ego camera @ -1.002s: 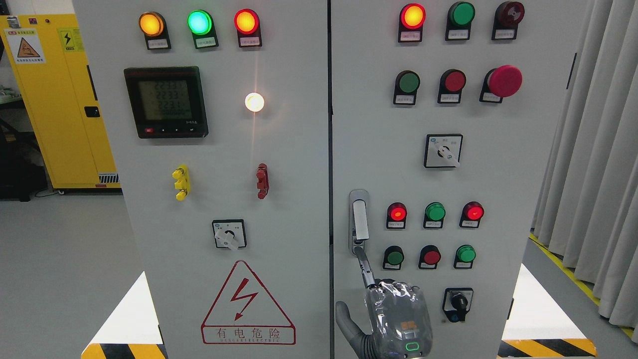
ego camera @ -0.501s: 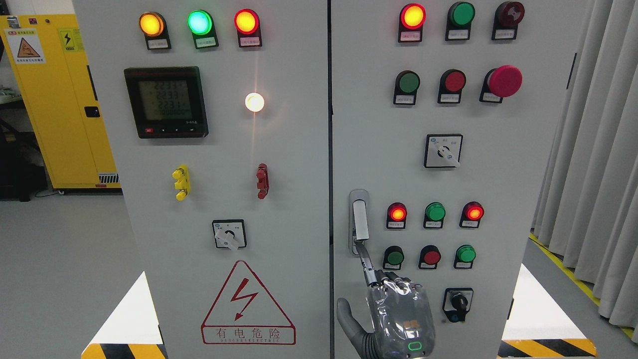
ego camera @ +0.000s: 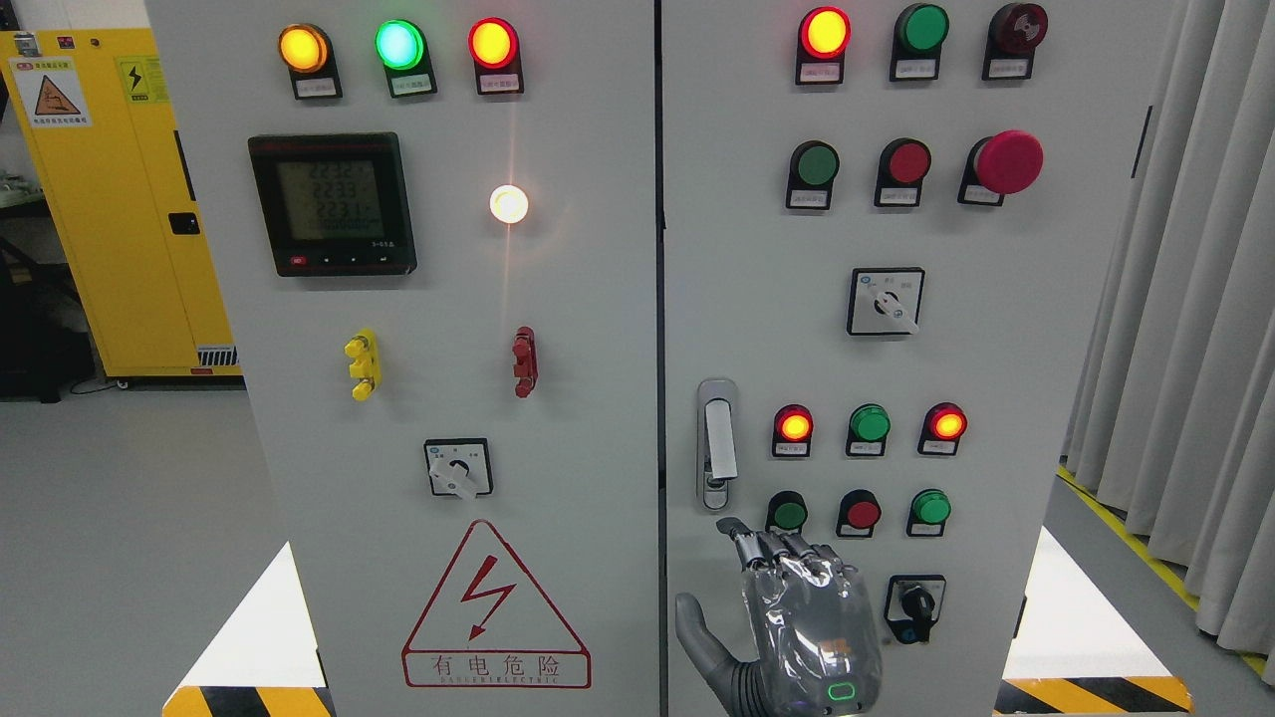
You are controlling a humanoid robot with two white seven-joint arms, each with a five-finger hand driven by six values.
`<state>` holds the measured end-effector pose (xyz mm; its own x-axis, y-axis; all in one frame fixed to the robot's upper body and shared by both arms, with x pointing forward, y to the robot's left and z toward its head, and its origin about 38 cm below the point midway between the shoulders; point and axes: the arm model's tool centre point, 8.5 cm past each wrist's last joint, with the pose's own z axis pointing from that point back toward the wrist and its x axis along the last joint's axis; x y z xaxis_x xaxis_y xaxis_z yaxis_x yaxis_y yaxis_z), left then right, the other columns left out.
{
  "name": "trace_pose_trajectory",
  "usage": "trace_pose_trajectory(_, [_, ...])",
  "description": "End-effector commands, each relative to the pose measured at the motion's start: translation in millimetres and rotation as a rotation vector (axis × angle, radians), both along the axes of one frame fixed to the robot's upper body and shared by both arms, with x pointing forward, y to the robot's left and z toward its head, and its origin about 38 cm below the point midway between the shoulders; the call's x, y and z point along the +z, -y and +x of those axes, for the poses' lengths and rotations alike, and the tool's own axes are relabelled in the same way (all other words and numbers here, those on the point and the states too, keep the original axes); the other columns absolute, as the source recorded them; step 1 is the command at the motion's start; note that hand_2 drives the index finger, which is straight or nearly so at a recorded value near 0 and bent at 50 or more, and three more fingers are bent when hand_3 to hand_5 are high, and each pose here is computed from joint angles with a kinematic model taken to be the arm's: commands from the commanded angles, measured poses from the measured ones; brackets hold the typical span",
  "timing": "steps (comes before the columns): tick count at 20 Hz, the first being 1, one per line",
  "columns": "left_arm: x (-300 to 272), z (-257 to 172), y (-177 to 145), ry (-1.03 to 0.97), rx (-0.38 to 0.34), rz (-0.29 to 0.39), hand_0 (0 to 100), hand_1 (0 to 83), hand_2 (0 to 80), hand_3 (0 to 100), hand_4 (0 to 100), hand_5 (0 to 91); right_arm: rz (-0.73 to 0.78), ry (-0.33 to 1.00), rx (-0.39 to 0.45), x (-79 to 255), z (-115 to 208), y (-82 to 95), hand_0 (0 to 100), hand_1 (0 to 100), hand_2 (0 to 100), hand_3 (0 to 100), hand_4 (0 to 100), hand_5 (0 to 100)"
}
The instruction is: Release door handle
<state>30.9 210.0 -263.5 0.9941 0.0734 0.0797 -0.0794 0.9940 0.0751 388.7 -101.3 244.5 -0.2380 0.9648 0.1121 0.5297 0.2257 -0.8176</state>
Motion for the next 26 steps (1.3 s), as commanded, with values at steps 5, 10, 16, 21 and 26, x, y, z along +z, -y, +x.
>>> trace_pose_trajectory(5, [0.0, 4.2, 0.5, 0.012, -0.001, -0.001, 12, 55.6, 0.0, 0, 0, 0.0, 0.030, 0.013, 0.012, 13.4, 2.7, 1.5, 30, 17, 90, 100, 98, 97])
trace_pose_trajectory(10, [0.0, 4.2, 0.5, 0.012, 0.000, -0.002, 12, 55.6, 0.0, 0, 0, 0.0, 0.030, 0.038, -0.003, 27.3, 12.2, 1.0, 29, 9, 95, 100, 100, 99])
trace_pose_trajectory(16, [0.0, 4.2, 0.5, 0.012, 0.000, -0.002, 12, 55.6, 0.0, 0, 0, 0.0, 0.026, 0.060, -0.043, 42.4, 27.5, 1.0, 27, 10, 97, 100, 100, 99])
trace_pose_trajectory(21, [0.0, 4.2, -0.5, 0.012, 0.000, 0.000, 12, 55.6, 0.0, 0, 0, 0.0, 0.020, 0.078, -0.060, 50.0, 30.1, 2.6, 29, 20, 99, 100, 100, 99])
trace_pose_trajectory(26, [0.0, 4.2, 0.5, 0.012, 0.000, -0.002, 12, 55.6, 0.0, 0, 0, 0.0, -0.004, 0.110, -0.072, 61.9, 36.4, 0.8, 27, 25, 99, 100, 100, 99])
